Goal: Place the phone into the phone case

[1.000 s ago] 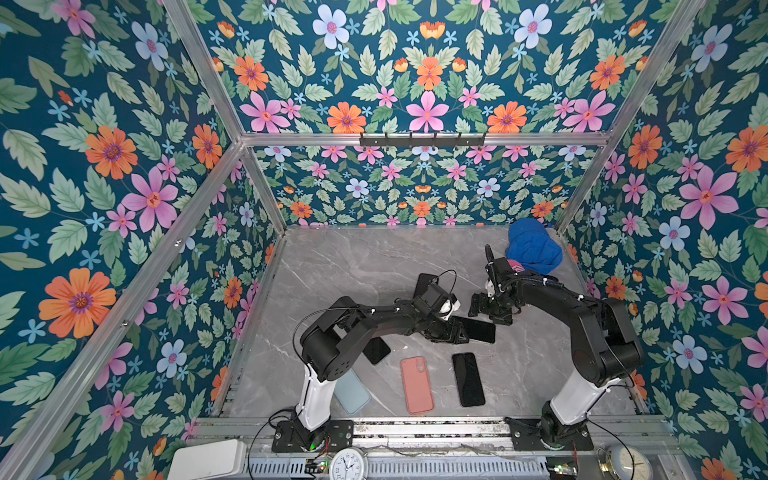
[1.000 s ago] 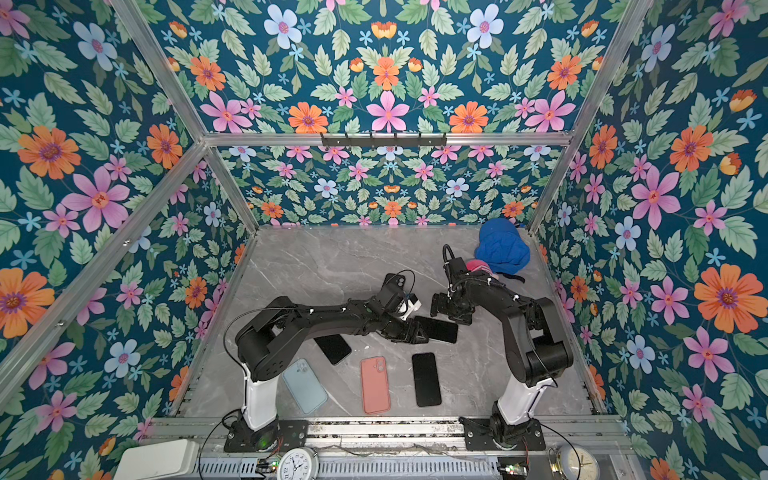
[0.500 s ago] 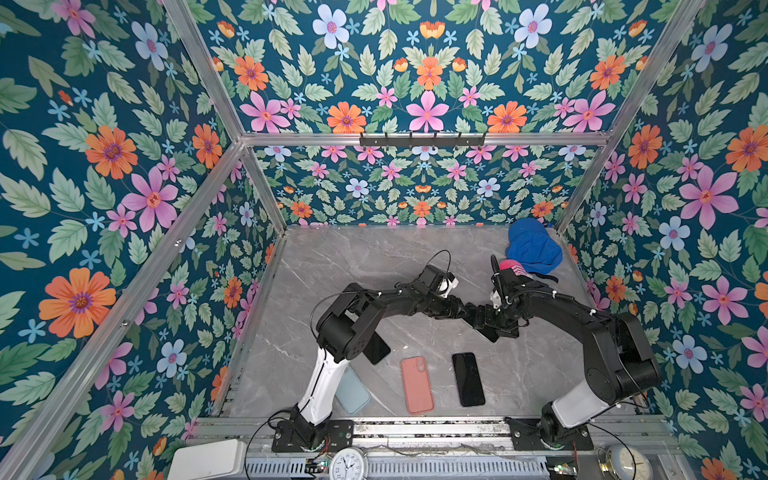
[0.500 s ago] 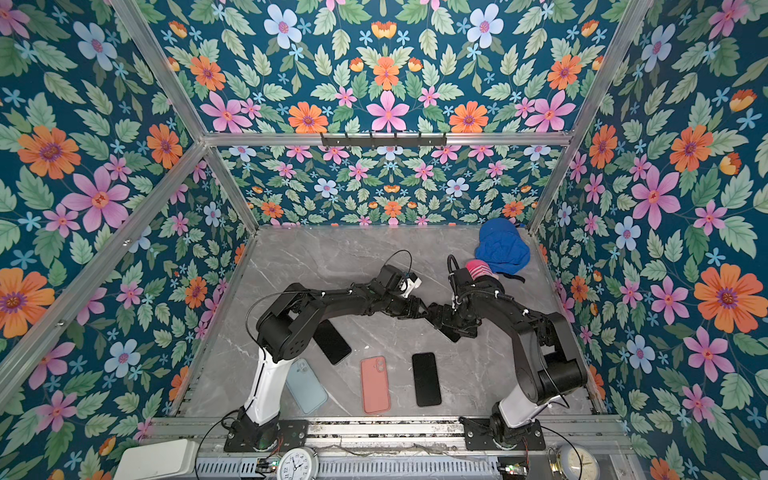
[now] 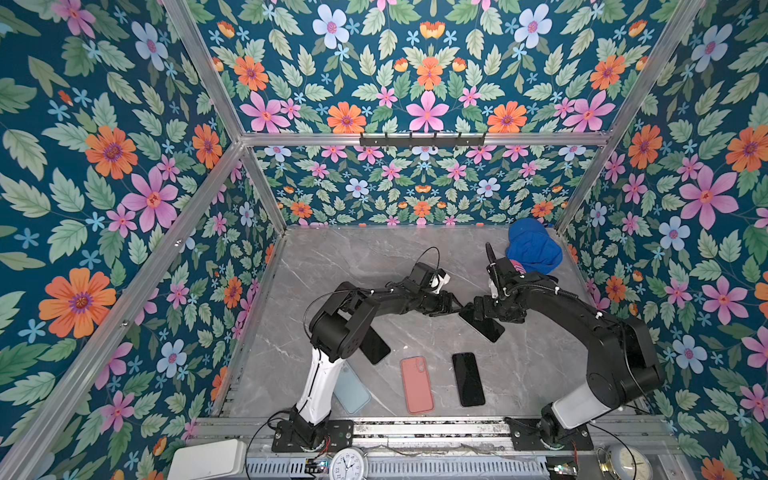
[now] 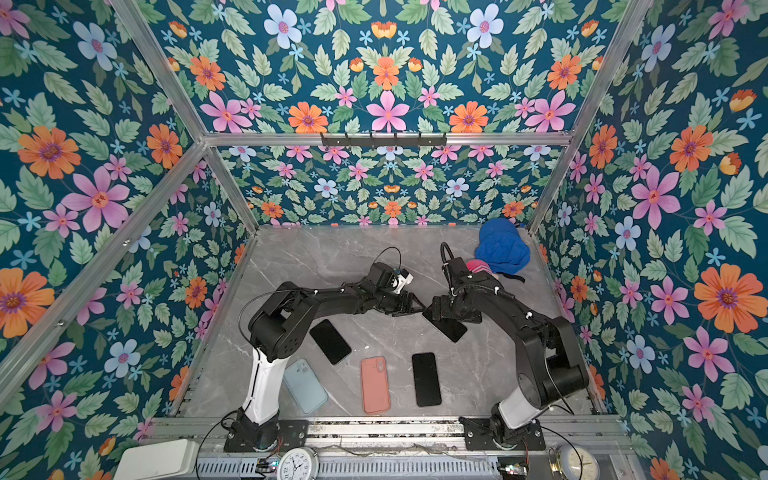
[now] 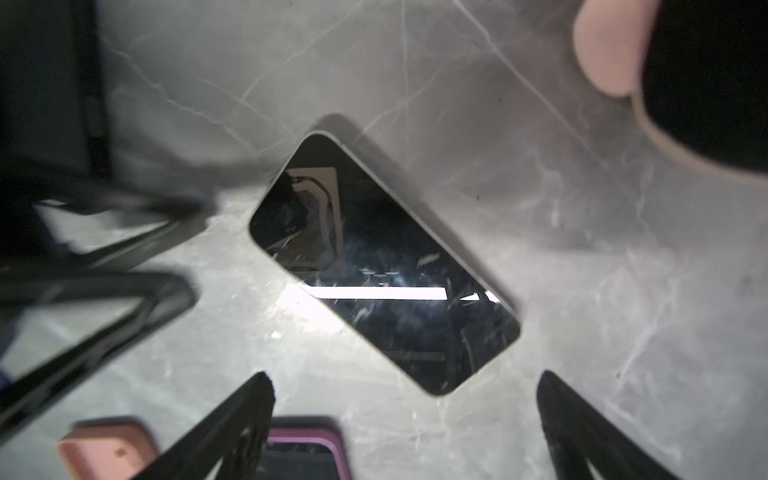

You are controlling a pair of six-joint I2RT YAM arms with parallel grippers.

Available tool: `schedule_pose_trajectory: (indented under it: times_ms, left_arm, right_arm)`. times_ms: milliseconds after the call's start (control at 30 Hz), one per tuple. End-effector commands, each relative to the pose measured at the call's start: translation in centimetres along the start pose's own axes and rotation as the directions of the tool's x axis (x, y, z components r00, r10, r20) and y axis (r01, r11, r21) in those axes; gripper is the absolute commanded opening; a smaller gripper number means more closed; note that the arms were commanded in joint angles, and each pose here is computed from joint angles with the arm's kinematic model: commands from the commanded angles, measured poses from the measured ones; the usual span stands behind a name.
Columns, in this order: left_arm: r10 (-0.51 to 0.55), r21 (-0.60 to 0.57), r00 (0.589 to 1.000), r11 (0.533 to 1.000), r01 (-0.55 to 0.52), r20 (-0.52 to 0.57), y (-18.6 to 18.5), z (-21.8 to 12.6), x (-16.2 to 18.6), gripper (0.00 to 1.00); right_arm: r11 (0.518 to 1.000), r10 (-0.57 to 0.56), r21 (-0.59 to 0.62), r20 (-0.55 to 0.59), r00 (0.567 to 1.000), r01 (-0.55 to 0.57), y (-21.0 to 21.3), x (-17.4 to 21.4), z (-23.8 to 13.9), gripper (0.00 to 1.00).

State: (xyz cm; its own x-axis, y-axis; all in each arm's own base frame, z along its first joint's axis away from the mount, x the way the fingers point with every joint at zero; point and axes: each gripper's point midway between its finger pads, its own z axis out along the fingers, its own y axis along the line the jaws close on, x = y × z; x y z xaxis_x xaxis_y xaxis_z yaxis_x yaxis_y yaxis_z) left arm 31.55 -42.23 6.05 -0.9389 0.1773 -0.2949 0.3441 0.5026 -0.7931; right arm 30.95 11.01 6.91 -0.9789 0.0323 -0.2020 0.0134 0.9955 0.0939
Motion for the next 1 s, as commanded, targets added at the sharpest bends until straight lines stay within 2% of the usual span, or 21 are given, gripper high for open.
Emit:
schedule_pose_trajectory:
  times_ms: [0, 100, 300, 533, 667, 800, 967]
  left_arm:
    - [0.012, 0.014, 0.999, 1.0, -0.012, 0.038, -1.0, -1.0, -0.4, 0.65]
    - [0.017, 0.017, 0.999, 1.0, -0.018, 0.042, -1.2, -1.8, -0.1, 0.69]
    - [0.026, 0.029, 0.999, 0.999, -0.027, 0.039, -1.7, -2.5, 0.5, 0.71]
    - [0.034, 0.03, 0.999, 0.999, -0.035, 0.041, -1.8, -2.9, 0.9, 0.71]
    - [0.031, 0.032, 0.998, 0.999, -0.033, 0.046, -1.7, -3.2, 0.9, 0.7]
    - [0.012, 0.035, 0.998, 0.999, -0.014, 0.054, -1.3, -3.5, 1.0, 0.7]
    - [0.005, 0.039, 0.998, 0.999, -0.007, 0.062, -1.5, -3.8, 0.6, 0.7]
  right_arm:
    - [0.992, -0.105, 0.064, -0.042, 0.994, 0.108, -1.2, 0.5, 0.9, 0.99]
    - [0.986, -0.15, 0.065, -0.087, 0.985, 0.156, -1.5, 1.2, 2.4, 0.99]
    - [0.987, -0.161, -0.019, -0.149, 0.976, 0.16, -0.3, 1.5, 4.5, 0.99]
    - [0.986, -0.149, -0.099, -0.176, 0.973, 0.133, 0.7, 3.6, 4.6, 0.99]
    - [0.986, -0.164, -0.063, -0.203, 0.965, 0.154, 1.0, 5.0, 4.5, 0.99]
    - [0.983, -0.165, 0.042, -0.249, 0.954, 0.18, 0.7, 6.2, 5.1, 0.94]
    - [0.976, -0.162, 0.109, -0.23, 0.96, 0.191, 0.5, 5.2, 5.3, 0.87]
